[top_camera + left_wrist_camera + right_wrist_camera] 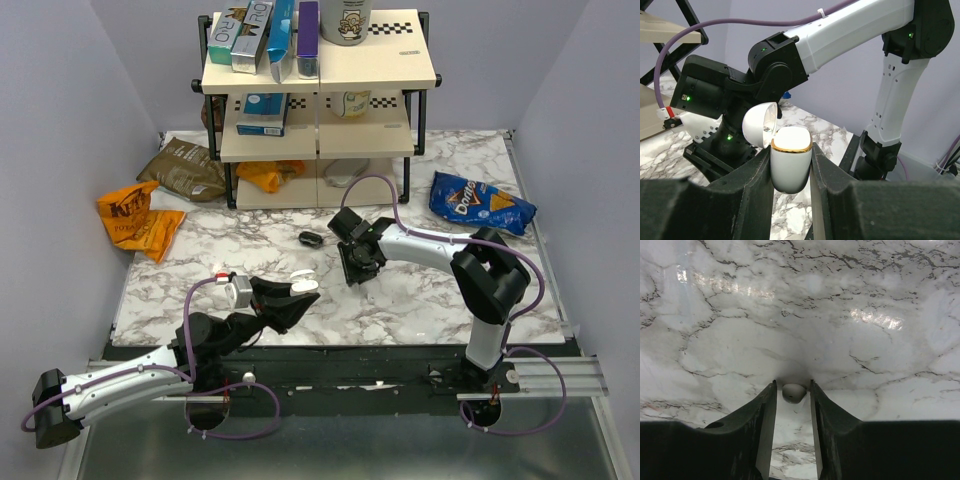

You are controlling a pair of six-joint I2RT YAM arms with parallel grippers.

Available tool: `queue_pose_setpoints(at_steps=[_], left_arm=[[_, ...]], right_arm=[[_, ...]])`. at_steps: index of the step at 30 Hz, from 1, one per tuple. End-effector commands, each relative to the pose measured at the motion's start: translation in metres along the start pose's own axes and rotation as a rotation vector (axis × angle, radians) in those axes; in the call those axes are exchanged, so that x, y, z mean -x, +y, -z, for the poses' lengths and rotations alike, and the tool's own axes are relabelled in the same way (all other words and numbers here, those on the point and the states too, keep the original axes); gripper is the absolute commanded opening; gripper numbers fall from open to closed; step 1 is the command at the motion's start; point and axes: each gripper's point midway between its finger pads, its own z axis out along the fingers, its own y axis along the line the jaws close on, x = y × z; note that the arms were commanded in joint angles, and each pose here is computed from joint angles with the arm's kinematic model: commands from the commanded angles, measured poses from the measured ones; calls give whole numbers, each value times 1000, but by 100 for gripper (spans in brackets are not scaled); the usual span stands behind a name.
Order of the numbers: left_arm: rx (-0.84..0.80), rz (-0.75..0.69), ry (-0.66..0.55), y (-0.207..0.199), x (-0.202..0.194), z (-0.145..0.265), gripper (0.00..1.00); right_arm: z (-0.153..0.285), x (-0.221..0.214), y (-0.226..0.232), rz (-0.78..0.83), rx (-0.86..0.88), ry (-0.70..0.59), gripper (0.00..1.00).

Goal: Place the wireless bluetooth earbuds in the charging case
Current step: Pick up the earbud from the center of the board.

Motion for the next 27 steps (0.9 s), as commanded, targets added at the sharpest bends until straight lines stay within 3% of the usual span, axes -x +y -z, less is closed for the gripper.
queue_pose_setpoints(at_steps=[1,13,21,27], left_arm=[[9,13,-8,0,3,0,0],[12,10,-10,0,4,-1,0],[18,6,-17,1,6,-3,0],[22,2,-35,1,9,-6,0]], right_arm=[[-12,-16,-14,12,-53,48,38],[-7,-15,-16,13,-55,29,20],[23,6,-17,4,-54,-72,3],[60,34,-23,12,-81,-199,1]])
